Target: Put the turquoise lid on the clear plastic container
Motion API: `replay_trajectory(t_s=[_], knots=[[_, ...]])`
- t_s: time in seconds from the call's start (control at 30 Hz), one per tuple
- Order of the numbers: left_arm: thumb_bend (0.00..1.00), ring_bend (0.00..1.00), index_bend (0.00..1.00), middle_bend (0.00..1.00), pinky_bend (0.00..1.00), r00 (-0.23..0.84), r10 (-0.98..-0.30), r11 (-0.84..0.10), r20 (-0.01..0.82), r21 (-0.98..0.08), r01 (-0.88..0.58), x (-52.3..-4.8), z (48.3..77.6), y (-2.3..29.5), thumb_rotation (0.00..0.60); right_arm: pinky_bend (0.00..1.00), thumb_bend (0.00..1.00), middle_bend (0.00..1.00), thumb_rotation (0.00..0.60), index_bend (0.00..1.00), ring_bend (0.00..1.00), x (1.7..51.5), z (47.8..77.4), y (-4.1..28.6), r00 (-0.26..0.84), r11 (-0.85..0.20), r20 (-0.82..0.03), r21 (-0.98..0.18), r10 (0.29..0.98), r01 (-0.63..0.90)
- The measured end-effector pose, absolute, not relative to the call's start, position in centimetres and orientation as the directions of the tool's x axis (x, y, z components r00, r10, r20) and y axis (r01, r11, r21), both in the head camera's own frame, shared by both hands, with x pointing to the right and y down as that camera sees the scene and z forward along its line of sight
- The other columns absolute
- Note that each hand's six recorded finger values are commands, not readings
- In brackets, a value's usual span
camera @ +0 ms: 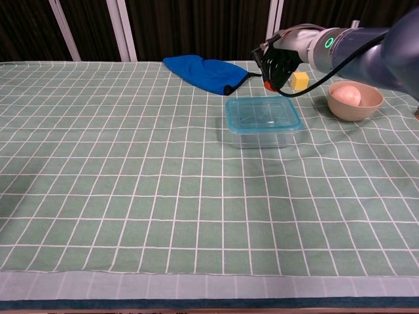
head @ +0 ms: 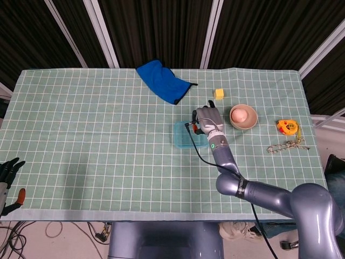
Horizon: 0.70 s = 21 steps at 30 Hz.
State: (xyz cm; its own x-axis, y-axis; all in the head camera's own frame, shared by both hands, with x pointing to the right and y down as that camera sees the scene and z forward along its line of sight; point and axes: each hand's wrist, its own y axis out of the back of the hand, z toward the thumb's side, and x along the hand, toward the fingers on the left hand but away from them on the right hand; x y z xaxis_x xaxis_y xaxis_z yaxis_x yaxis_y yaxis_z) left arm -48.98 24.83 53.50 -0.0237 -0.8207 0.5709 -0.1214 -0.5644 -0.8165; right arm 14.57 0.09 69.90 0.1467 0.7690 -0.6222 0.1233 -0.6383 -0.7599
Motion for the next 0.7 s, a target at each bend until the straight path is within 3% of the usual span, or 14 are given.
replay_trajectory(t_s=[0.3,0.57,0.6,0.7], knots=[[0.52,0.00,0.09,0.00,0.00,-0.026,-0.820,-0.565,0.572,-0.816,-0.122,-49.0,53.5,24.8,0.600,0.37,0.48,0.57,0.600,0.67,0.37,14.7,70.9,0.5,0.146,-0.656,-0.643,-0.750,0.752,0.081],[0.52,0.00,0.10,0.00,0.00,-0.027,-0.819,-0.567,0.573,-0.815,-0.119,-49.1,53.6,24.8,0.600,0.50,0.52,0.57,0.600,0.69,0.37,14.6,72.2,0.7,0.136,-0.660,-0.649,-0.749,0.749,0.060],[0.52,0.00,0.10,0.00,0.00,-0.027,-0.819,-0.567,0.573,-0.815,-0.119,-49.1,53.6,24.8,0.600,0.47,0.52,0.57,0.600,0.69,0.37,14.6,72.3,0.7,0.134,-0.659,-0.648,-0.750,0.750,0.055],[0.52,0.00,0.10,0.00,0.00,-0.029,-0.819,-0.567,0.574,-0.815,-0.119,-49.1,53.6,24.8,0.600,0.10,0.52,0.57,0.600,0.69,0.37,14.8,72.6,0.4,0.127,-0.656,-0.649,-0.754,0.750,0.030]])
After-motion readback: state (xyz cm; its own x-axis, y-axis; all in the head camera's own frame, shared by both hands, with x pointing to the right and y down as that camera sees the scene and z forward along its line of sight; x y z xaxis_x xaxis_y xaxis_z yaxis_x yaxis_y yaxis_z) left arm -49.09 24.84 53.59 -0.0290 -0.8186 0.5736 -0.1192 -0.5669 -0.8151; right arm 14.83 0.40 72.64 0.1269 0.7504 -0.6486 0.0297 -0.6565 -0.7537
